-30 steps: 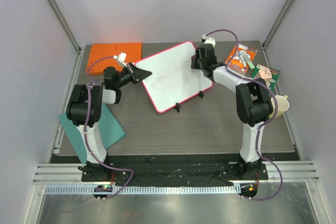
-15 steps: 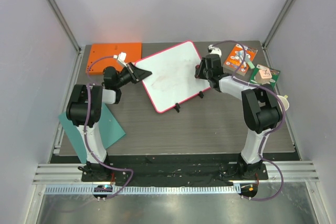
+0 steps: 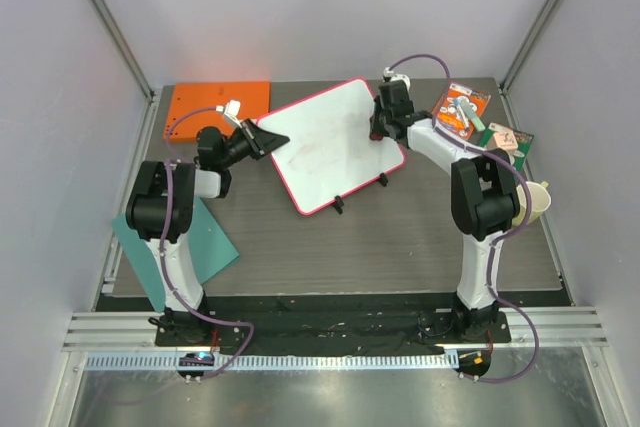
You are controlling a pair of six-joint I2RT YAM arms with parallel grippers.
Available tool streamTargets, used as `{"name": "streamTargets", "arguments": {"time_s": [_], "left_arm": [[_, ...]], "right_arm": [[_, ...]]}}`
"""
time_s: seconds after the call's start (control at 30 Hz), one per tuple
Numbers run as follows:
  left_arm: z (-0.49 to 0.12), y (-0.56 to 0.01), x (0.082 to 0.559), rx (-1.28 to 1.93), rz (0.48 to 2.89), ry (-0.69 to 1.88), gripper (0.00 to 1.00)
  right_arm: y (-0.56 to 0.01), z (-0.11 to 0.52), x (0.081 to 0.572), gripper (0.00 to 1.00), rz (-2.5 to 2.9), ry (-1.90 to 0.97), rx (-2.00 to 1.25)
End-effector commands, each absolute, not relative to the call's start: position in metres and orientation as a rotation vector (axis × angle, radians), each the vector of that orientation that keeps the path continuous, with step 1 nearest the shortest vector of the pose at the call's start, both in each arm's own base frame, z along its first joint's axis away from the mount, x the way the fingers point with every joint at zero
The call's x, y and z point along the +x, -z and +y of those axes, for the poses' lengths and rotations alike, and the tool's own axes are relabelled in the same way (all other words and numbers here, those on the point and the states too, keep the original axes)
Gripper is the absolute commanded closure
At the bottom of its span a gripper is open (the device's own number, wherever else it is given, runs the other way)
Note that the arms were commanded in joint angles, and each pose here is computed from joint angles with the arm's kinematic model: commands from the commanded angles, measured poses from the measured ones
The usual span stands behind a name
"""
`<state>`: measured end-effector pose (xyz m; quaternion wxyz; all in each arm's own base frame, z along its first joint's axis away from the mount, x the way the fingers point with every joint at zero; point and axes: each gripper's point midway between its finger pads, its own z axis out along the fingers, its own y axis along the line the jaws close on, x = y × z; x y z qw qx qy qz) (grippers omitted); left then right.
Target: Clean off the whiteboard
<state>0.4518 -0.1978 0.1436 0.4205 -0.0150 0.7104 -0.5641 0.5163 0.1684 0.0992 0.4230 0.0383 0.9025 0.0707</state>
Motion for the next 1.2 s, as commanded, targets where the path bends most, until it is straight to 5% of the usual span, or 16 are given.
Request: {"name": "streamTargets", "arguments": {"time_s": [0.0, 0.4, 0.87, 1.17], "left_arm": [[-0.216, -0.148, 0.438, 0.301, 1.685, 1.318, 1.0], [-0.219, -0.147, 0.436, 0.308, 1.693, 1.323, 1.0], [-0.22, -0.146, 0.438, 0.309, 1.699, 1.312, 1.0], [-0.22, -0.145, 0.438, 0.31, 1.703, 1.314, 1.0]], "right_arm": [[-0.027, 0.187, 0.495, 0.99, 2.493, -0.16, -0.024], [-0.02, 0.182, 0.518, 0.99, 2.526, -0.139, -0.039], [0.022, 0.165, 0.381, 0.99, 2.686, -0.206, -0.018], [0.024, 0.26, 0.347, 0.99, 2.639, -0.262, -0.363]]}}
